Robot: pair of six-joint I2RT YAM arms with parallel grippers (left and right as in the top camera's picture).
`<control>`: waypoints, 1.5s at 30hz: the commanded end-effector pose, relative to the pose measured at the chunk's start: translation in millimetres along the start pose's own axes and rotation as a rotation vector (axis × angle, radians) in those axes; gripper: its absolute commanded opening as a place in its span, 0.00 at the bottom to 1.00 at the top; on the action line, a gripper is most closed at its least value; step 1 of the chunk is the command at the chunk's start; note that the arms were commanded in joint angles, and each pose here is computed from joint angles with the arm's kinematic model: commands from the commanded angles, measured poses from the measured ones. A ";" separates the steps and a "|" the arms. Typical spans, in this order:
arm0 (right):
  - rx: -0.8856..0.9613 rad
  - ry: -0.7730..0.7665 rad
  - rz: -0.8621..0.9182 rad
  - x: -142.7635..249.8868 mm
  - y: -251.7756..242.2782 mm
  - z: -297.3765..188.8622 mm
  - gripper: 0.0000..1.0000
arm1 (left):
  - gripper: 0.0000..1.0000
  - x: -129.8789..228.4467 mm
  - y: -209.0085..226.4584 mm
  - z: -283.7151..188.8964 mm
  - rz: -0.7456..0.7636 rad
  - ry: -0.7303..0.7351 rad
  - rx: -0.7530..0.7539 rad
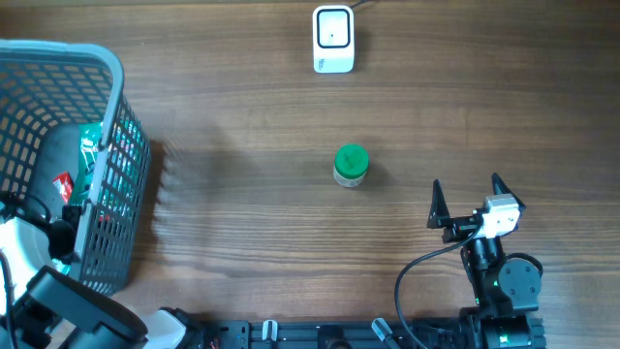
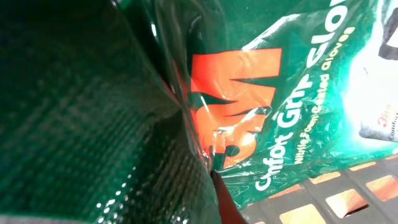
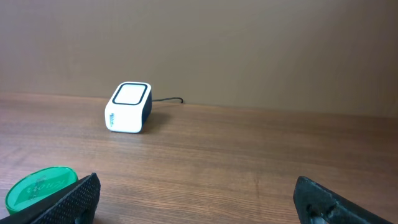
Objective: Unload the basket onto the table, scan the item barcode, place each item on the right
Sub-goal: 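Grasp the green 3M glove pack in the basket with left gripper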
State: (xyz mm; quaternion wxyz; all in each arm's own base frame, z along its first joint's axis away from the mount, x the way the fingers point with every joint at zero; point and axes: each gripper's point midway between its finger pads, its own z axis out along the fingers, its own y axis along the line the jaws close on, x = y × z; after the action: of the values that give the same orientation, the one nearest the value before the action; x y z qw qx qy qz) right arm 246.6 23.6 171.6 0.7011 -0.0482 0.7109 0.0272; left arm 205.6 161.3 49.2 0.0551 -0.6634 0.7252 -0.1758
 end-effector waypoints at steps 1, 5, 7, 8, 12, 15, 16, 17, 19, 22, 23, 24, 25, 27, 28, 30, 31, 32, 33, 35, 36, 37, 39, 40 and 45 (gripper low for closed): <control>0.012 -0.001 0.010 -0.1 -2.1 0.1 1.00 | 0.04 -4.9 -14.6 -18.9 0.038 -0.062 0.063; 0.012 -0.001 0.010 -0.1 -2.1 0.1 1.00 | 0.04 -11.5 -40.4 -58.0 0.090 -0.158 0.146; 0.012 -0.001 0.010 -0.1 -2.1 0.1 1.00 | 0.04 -6.6 -60.4 -85.4 0.129 -0.193 0.232; 0.012 -0.001 0.011 -0.1 -2.1 0.1 1.00 | 0.04 -3.9 -66.8 -94.4 0.144 -0.203 0.262; 0.012 -0.001 0.010 -0.1 -2.1 0.1 1.00 | 0.04 16.0 -96.5 -147.7 0.185 -0.269 0.432; 0.012 -0.001 0.010 -0.1 -2.1 0.1 1.00 | 0.05 37.7 -115.8 -184.9 0.281 -0.320 0.573; 0.012 -0.001 0.010 -0.1 -2.1 0.1 1.00 | 0.04 49.3 -122.2 -201.7 0.328 -0.348 0.631; 0.012 -0.001 0.010 -0.1 -2.1 0.1 1.00 | 0.04 57.7 -126.0 -213.3 0.363 -0.367 0.671; 0.012 -0.001 0.010 -0.1 -2.1 0.1 1.00 | 0.04 76.7 -132.9 -241.2 0.442 -0.432 0.757; 0.012 -0.001 0.010 -0.1 -2.1 0.1 1.00 | 0.04 104.8 -135.9 -287.5 0.569 -0.600 0.859; 0.012 -0.001 0.010 -0.1 -2.1 0.1 1.00 | 0.04 116.1 -135.3 -302.4 0.612 -0.659 0.892; 0.012 -0.001 0.010 -0.1 -2.1 0.1 1.00 | 0.04 124.8 -133.9 -311.8 0.640 -0.696 0.913; 0.012 -0.001 0.010 -0.1 -2.1 0.1 1.00 | 0.04 131.5 -132.0 -317.5 0.656 -0.717 0.924; 0.012 -0.001 0.010 -0.1 -2.1 0.1 1.00 | 0.04 138.2 -129.4 -319.2 0.652 -0.712 0.934; 0.012 -0.001 0.010 -0.1 -2.1 0.1 1.00 | 0.04 141.7 -130.3 -318.6 0.662 -0.692 0.945; 0.012 -0.001 0.010 -0.1 -2.1 0.1 1.00 | 0.04 157.0 -137.0 -321.6 0.739 -0.629 1.005; 0.012 -0.001 0.010 -0.1 -2.1 0.1 1.00 | 0.04 171.0 -141.6 -328.0 0.818 -0.596 1.058; 0.012 -0.001 0.010 -0.1 -2.1 0.1 1.00 | 0.04 181.8 -144.6 -334.7 0.886 -0.582 1.099; 0.012 -0.001 0.010 -0.1 -2.1 0.1 1.00 | 0.04 193.6 -147.4 -343.8 0.954 -0.570 1.145; 0.012 -0.001 0.010 -0.1 -2.1 0.1 1.00 | 0.04 212.5 -150.0 -359.1 1.042 -0.539 1.218; 0.012 -0.001 0.010 -0.1 -2.1 0.1 1.00 | 0.04 223.2 -150.0 -366.5 1.088 -0.516 1.251; 0.012 -0.001 0.010 -0.1 -2.1 0.1 1.00 | 0.04 231.4 -149.4 -371.7 1.123 -0.496 1.273; 0.012 -0.001 0.011 -0.1 -2.1 0.1 1.00 | 0.04 246.6 -147.2 -379.2 1.182 -0.452 1.306; 0.012 -0.001 0.010 -0.1 -2.1 0.1 0.99 | 0.04 256.6 -145.1 -382.8 1.214 -0.415 1.323; 0.012 -0.001 0.010 -0.1 -2.0 0.1 1.00 | 0.04 269.8 -140.0 -378.1 1.121 -0.219 1.332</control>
State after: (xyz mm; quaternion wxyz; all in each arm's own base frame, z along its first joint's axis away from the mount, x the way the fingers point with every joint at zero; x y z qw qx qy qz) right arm 246.7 23.6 171.5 0.7008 -0.0482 0.7112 0.0272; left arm 196.8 -25.1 497.2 0.6513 -0.0212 0.6668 -0.3616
